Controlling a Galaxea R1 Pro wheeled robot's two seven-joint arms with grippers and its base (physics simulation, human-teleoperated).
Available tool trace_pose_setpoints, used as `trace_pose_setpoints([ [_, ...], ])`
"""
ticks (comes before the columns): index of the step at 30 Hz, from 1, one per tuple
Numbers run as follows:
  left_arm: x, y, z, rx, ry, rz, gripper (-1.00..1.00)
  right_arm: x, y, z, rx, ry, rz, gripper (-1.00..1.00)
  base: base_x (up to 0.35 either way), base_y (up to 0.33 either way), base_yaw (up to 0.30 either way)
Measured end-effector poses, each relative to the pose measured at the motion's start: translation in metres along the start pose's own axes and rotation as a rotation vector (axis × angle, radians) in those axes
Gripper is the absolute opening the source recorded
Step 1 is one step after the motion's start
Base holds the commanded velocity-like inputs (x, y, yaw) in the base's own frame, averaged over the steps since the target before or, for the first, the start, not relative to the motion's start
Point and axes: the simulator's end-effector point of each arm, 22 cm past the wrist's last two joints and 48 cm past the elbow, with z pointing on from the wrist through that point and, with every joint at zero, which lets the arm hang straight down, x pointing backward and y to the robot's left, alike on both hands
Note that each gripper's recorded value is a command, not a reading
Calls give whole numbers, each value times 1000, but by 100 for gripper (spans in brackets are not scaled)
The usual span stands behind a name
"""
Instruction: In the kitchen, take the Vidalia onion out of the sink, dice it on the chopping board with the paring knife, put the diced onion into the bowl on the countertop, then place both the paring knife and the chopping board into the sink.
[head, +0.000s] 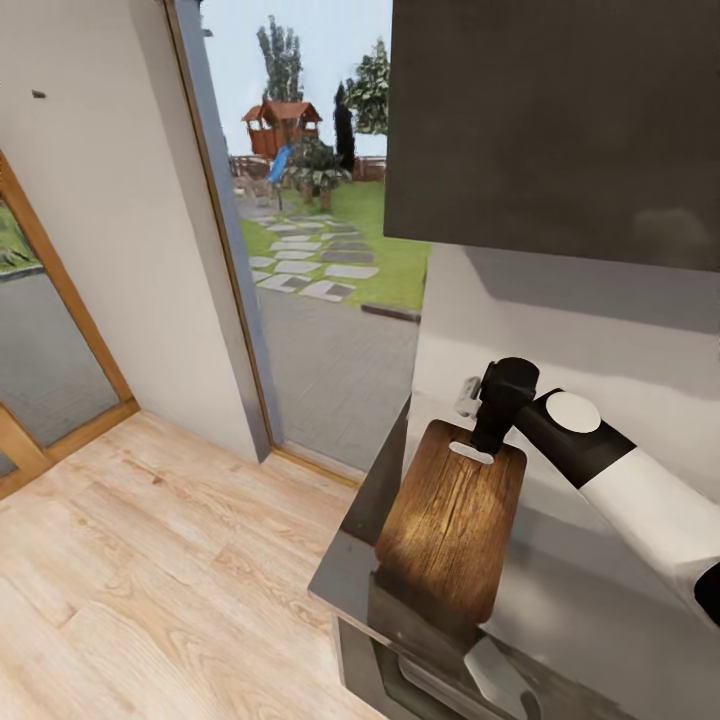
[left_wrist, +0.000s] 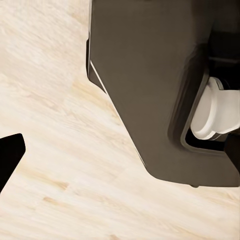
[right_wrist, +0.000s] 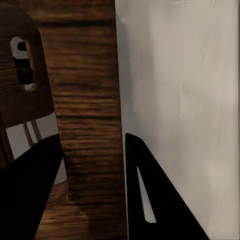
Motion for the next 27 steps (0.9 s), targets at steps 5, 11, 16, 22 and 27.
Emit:
trace_pose_setpoints([
  [5, -3, 0, 0, 1, -7, 0, 100, 3, -3, -4, 8, 1, 3, -100, 0, 0, 0],
  [11, -4, 0, 0, 1, -9, 0, 100, 24, -15, -1, 22, 33, 21, -100, 0, 0, 0],
  [16, -4, 0, 0, 1, -10, 0, 100, 39, -21, 3, 24, 57, 39, -100, 0, 0, 0],
  [22, -4, 0, 0, 1, -9, 0, 100, 68, -26, 19, -16, 114, 124, -100, 0, 0, 0],
  [27, -4, 0, 0, 1, -10, 0, 100, 76, -45, 13, -56, 53, 277, -100, 0, 0, 0],
])
